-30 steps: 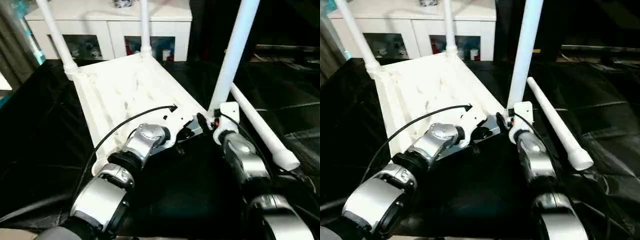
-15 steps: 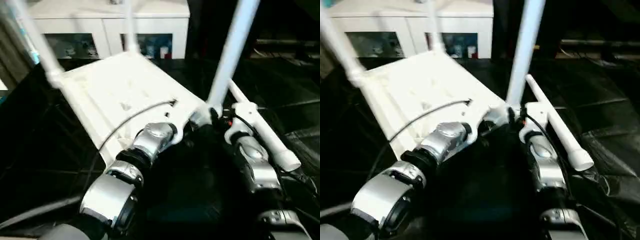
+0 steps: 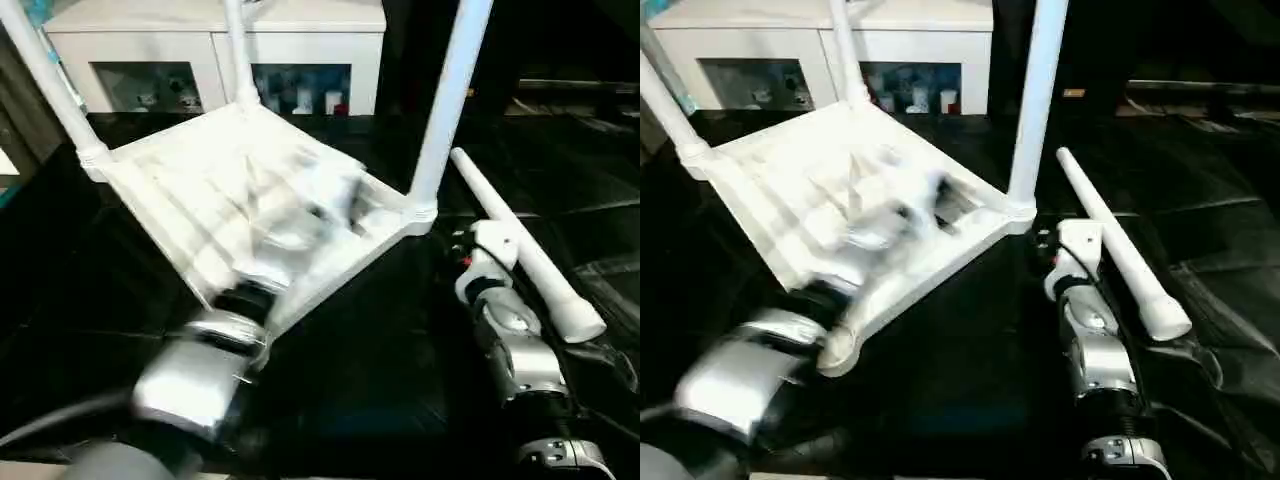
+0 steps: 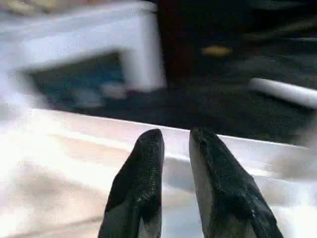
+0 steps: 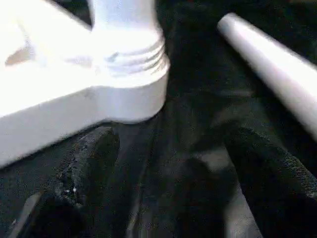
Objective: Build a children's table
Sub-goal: Rotate table base
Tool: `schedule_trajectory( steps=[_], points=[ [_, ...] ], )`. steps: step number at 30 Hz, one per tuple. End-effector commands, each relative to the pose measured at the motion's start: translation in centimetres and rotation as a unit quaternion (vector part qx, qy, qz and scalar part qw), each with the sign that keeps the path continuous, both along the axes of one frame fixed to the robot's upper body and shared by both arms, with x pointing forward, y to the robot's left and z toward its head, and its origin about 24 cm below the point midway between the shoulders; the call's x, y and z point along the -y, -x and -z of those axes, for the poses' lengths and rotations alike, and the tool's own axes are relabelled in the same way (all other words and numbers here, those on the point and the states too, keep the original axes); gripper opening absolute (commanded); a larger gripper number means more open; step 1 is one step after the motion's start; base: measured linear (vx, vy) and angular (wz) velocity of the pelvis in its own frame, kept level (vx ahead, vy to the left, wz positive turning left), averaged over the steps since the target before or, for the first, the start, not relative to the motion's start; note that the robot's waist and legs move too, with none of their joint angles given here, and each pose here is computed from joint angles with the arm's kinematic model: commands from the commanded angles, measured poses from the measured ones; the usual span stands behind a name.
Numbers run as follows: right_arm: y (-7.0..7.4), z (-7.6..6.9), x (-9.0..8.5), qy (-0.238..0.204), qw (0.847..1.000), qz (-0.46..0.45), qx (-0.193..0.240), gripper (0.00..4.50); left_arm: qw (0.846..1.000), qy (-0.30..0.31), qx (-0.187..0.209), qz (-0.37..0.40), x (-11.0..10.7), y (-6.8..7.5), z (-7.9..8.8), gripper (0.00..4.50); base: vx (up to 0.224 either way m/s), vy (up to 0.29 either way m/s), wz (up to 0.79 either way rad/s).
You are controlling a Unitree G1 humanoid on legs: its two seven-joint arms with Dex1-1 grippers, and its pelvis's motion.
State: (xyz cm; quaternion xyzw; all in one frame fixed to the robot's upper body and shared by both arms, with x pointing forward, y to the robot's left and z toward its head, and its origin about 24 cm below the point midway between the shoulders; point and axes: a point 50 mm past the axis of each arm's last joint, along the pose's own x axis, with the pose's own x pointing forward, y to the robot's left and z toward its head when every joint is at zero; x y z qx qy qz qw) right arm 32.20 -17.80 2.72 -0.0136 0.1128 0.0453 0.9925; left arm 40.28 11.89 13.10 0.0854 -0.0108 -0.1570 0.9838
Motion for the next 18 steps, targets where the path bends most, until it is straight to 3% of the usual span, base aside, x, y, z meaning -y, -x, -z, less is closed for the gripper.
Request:
schedule_trajectory(
  steps=[1, 2, 3, 4, 5, 7, 8, 9, 10, 12, 13, 14, 17, 18],
  points=[
    [-0.2, 0.3, -0.7, 0.009, 0.999, -0.030, -0.016, 3.89, 0.999, -0.014, 0.001, -0.035, -1.9, 0.1, 0.0, 1.06, 0.000, 0.000, 0.00],
    [-0.3, 0.4, -1.2, 0.015, 0.999, -0.048, -0.023, 3.89, 0.997, -0.040, -0.001, -0.066, -4.5, 0.3, -0.1, 1.06, 0.000, 0.000, 0.00],
    [-0.3, 0.4, -1.2, 0.015, 0.999, -0.048, -0.023, 3.89, 0.997, -0.040, -0.001, -0.066, -4.5, 0.3, -0.1, 1.06, 0.000, 0.000, 0.00],
    [-0.6, 0.6, -1.8, 0.017, 0.998, -0.061, -0.029, 3.89, 0.989, -0.106, -0.013, -0.100, -8.2, 1.1, 0.1, 1.06, 0.000, 0.000, 0.00],
    [-0.6, 0.6, -1.8, 0.017, 0.998, -0.061, -0.029, 3.89, 0.989, -0.106, -0.013, -0.100, -8.2, 1.1, 0.1, 1.06, 0.000, 0.000, 0.00],
    [-0.9, 0.6, -2.2, 0.016, 0.997, -0.065, -0.032, 3.89, 0.978, -0.161, -0.036, -0.128, -10.9, 2.0, 0.5, 1.06, 0.000, 0.000, 0.00],
    [-0.9, 0.6, -2.2, 0.016, 0.997, -0.065, -0.032, 3.89, 0.978, -0.161, -0.036, -0.128, -10.9, 2.0, 0.5, 1.06, 0.000, 0.000, 0.00],
    [-1.4, 0.3, -3.0, 0.012, 0.996, -0.077, -0.033, 3.89, 0.963, -0.204, -0.081, -0.156, -13.3, 3.3, 1.3, 1.06, 0.000, 0.000, 0.00],
    [-1.4, 0.3, -3.0, 0.012, 0.996, -0.077, -0.033, 3.89, 0.963, -0.204, -0.081, -0.156, -13.3, 3.3, 1.3, 1.06, 0.000, 0.000, 0.00],
    [-1.8, 0.0, -3.5, 0.008, 0.995, -0.089, -0.034, 3.89, 0.943, -0.253, -0.132, -0.170, -15.3, 4.9, 2.2, 1.06, 0.000, 0.000, 0.00],
    [-1.8, 0.0, -3.6, 0.008, 0.995, -0.090, -0.034, 3.89, 0.940, -0.261, -0.139, -0.172, -15.6, 5.1, 2.3, 1.06, 0.000, 0.000, 0.00],
    [-2.0, -0.1, -3.9, 0.008, 0.994, -0.099, -0.035, 3.89, 0.919, -0.305, -0.174, -0.180, -16.8, 6.4, 2.7, 1.06, 0.000, 0.000, 0.00],
    [-2.2, -0.1, -4.2, 0.008, 0.993, -0.107, -0.037, 3.89, 0.892, -0.349, -0.228, -0.175, -18.0, 8.4, 3.3, 1.06, 0.000, 0.000, 0.00],
    [-2.2, -0.1, -4.2, 0.008, 0.993, -0.107, -0.037, 3.89, 0.892, -0.349, -0.228, -0.175, -18.0, 8.4, 3.3, 1.06, 0.000, 0.000, 0.00]
  ],
)
